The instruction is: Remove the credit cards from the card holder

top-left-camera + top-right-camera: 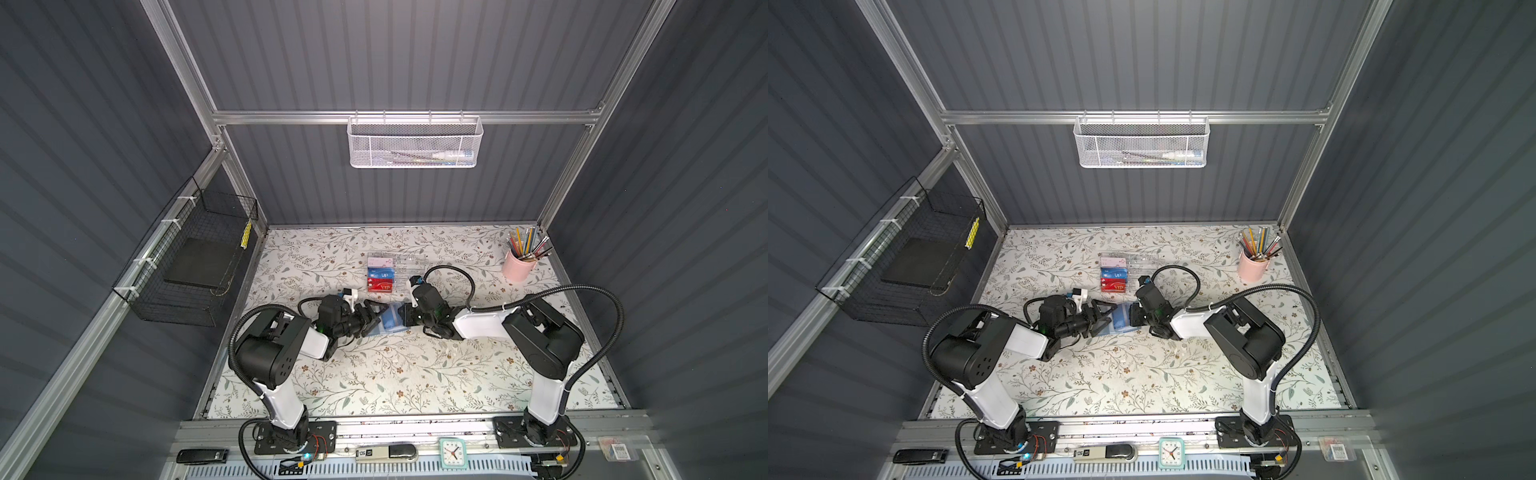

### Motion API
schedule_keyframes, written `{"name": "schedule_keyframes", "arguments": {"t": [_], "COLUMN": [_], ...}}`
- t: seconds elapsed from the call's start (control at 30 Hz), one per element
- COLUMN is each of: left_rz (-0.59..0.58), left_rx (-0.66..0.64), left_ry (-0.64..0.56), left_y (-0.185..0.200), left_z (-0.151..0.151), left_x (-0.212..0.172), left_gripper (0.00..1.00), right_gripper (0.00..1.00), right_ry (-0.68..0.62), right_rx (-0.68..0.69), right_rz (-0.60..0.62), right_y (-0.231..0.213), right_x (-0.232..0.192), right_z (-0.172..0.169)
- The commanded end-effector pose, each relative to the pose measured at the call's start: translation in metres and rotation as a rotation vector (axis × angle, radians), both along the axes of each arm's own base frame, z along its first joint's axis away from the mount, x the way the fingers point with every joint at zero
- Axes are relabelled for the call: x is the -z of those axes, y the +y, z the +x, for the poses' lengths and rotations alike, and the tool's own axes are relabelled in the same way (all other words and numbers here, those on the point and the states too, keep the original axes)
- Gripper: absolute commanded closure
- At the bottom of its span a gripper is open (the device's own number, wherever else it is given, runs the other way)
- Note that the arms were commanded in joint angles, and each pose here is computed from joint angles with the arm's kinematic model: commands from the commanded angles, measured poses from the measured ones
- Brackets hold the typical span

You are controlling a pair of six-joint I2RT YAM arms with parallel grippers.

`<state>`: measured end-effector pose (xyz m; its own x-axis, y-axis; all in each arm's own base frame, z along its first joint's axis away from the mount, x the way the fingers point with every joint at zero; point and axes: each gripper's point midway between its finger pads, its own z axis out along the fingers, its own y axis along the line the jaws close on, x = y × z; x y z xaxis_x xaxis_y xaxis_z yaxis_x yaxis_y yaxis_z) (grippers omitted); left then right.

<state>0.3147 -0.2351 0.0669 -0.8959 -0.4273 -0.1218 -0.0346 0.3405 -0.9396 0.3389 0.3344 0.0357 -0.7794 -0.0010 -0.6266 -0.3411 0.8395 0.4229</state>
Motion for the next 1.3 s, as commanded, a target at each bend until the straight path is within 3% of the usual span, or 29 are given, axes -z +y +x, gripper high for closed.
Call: {"name": "schedule_keyframes", "arguments": {"t": [0.0,0.8,1.27], "left_rz": [-0.009,-0.076,-0.139], "left_rx": [0.013,0.025,-0.049], "left_ry": [-0.005,-0.046,-0.095], "left_y": [-0.001,-0.011,-0.005], "left_z": [-0.002,-0.004,0.002], "left_x": [0.002,-0.006,-0.018], "left_gripper": [0.20,0.21,0.23], "right_gripper": [0.81,0.91,0.94], "right_ry": [0.141,0.183,0.204], "right_rx": [-0.011,-0.023,-0.026], "right_rz": [-0.127,-0.088,-0.065], "right_y": [-0.022,-0.016,-0.016], "right_x": [0.055,0.070,0.075], "right_z": [-0.030,-0.042,-0.049]}}
